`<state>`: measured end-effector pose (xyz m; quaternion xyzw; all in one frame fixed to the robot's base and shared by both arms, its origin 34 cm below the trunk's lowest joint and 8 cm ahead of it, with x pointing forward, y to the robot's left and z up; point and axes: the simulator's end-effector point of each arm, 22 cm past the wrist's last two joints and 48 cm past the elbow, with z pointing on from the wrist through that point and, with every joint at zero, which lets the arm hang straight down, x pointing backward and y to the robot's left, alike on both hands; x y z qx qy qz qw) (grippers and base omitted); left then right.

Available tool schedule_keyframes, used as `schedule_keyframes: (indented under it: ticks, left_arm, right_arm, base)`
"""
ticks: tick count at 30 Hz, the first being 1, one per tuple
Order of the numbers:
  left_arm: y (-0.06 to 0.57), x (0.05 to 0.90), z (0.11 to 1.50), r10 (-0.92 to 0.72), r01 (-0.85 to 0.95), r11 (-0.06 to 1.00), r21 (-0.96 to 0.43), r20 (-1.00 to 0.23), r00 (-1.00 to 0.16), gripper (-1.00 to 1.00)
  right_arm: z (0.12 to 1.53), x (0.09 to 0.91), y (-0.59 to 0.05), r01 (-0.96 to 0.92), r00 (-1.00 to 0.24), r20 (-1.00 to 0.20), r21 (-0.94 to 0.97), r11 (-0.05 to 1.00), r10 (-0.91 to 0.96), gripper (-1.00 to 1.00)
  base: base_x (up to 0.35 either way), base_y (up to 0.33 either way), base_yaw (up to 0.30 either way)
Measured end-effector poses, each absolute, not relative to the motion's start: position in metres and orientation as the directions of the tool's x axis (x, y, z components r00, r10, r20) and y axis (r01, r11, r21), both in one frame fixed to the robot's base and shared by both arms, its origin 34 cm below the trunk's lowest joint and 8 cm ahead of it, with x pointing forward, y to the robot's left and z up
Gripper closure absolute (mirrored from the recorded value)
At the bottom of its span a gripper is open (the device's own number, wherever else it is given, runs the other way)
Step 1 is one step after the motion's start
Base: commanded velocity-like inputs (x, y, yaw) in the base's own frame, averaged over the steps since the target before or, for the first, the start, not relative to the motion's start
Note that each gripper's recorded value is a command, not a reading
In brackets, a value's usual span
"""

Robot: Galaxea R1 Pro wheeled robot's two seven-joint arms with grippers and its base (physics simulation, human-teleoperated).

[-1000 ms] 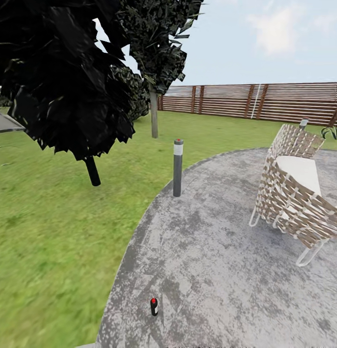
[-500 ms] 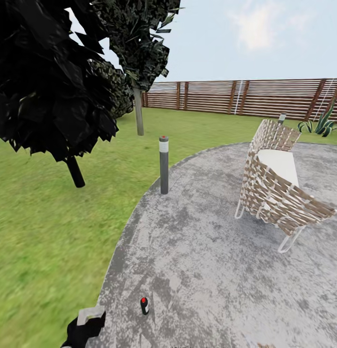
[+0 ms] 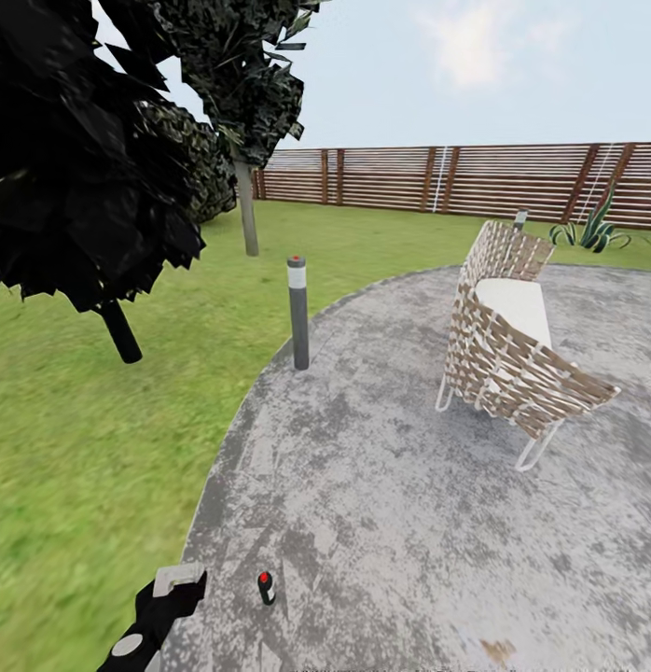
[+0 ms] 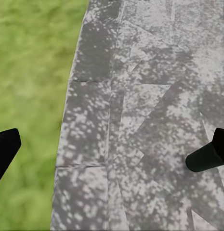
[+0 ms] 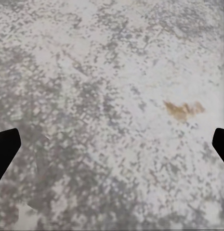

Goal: In the garden, pick up the pesticide atomizer on the floor and spray pesticide onto both trees until each tree trunk is fully covered.

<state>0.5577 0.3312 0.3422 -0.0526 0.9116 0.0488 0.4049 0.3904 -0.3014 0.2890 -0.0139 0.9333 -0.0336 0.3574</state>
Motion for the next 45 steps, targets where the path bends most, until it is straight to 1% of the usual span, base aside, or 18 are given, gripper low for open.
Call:
schedule_keyframes:
  ticks: [5, 14, 18, 21, 23, 27, 29, 31, 34, 37, 45]
  left_arm:
    - [0.332, 0.558, 0.340, -0.054, -0.134, 0.990, 0.049, -0.741, -0.669, -1.00]
    - [0.330, 0.555, 0.336, -0.056, -0.130, 0.990, 0.045, -0.734, -0.677, -1.00]
    - [0.329, 0.554, 0.335, -0.056, -0.129, 0.991, 0.044, -0.733, -0.678, -1.00]
    - [0.329, 0.553, 0.335, -0.056, -0.128, 0.991, 0.043, -0.732, -0.679, -1.00]
    - [0.329, 0.554, 0.335, -0.057, -0.128, 0.991, 0.042, -0.732, -0.679, -1.00]
    - [0.328, 0.555, 0.336, -0.057, -0.129, 0.991, 0.042, -0.734, -0.676, -1.00]
    - [0.327, 0.556, 0.336, -0.056, -0.128, 0.991, 0.042, -0.735, -0.676, -1.00]
    - [0.328, 0.556, 0.337, -0.056, -0.128, 0.991, 0.042, -0.736, -0.675, -1.00]
    - [0.327, 0.556, 0.336, -0.056, -0.126, 0.991, 0.040, -0.734, -0.677, -1.00]
    - [0.327, 0.556, 0.336, -0.057, -0.126, 0.991, 0.040, -0.732, -0.679, -1.00]
    - [0.329, 0.556, 0.336, -0.058, -0.132, 0.990, 0.044, -0.731, -0.680, -1.00]
  right_arm:
    - [0.287, 0.388, -0.301, -0.003, -0.749, -0.660, -0.073, 0.997, -0.050, -1.00]
    - [0.285, 0.386, -0.302, -0.002, -0.754, -0.655, -0.073, 0.997, -0.049, -1.00]
    - [0.285, 0.386, -0.302, -0.001, -0.753, -0.656, -0.073, 0.997, -0.048, -1.00]
    - [0.289, 0.394, -0.302, 0.001, -0.741, -0.669, -0.073, 0.997, -0.048, -1.00]
    - [0.296, 0.404, -0.301, 0.001, -0.723, -0.689, -0.073, 0.997, -0.050, -1.00]
    - [0.347, 0.486, -0.302, 0.007, -0.606, -0.793, -0.082, 0.997, -0.061, -1.00]
    - [0.369, 0.528, -0.306, 0.025, -0.595, -0.802, -0.092, 0.995, -0.059, -1.00]
    - [0.382, 0.556, -0.308, 0.037, -0.599, -0.799, -0.099, 0.994, -0.057, -1.00]
    - [0.405, 0.596, -0.310, 0.048, -0.573, -0.818, -0.100, 0.994, -0.055, -1.00]
    - [0.416, 0.613, -0.308, 0.048, -0.558, -0.828, -0.096, 0.994, -0.053, -1.00]
    - [0.418, 0.616, -0.304, 0.042, -0.556, -0.829, -0.093, 0.995, -0.054, -1.00]
  base:
    - [0.000, 0.000, -0.134]
    - [0.000, 0.007, -0.265]
    - [0.000, 0.140, -0.275]
    - [0.000, 0.249, -0.104]
    - [0.000, 0.200, -0.038]
    - [0.000, 0.042, -0.007]
    - [0.000, 0.008, -0.001]
    - [0.000, 0.003, -0.001]
    - [0.000, 0.001, 0.000]
    - [0.000, 0.000, 0.000]
    - [0.000, 0.000, -0.008]
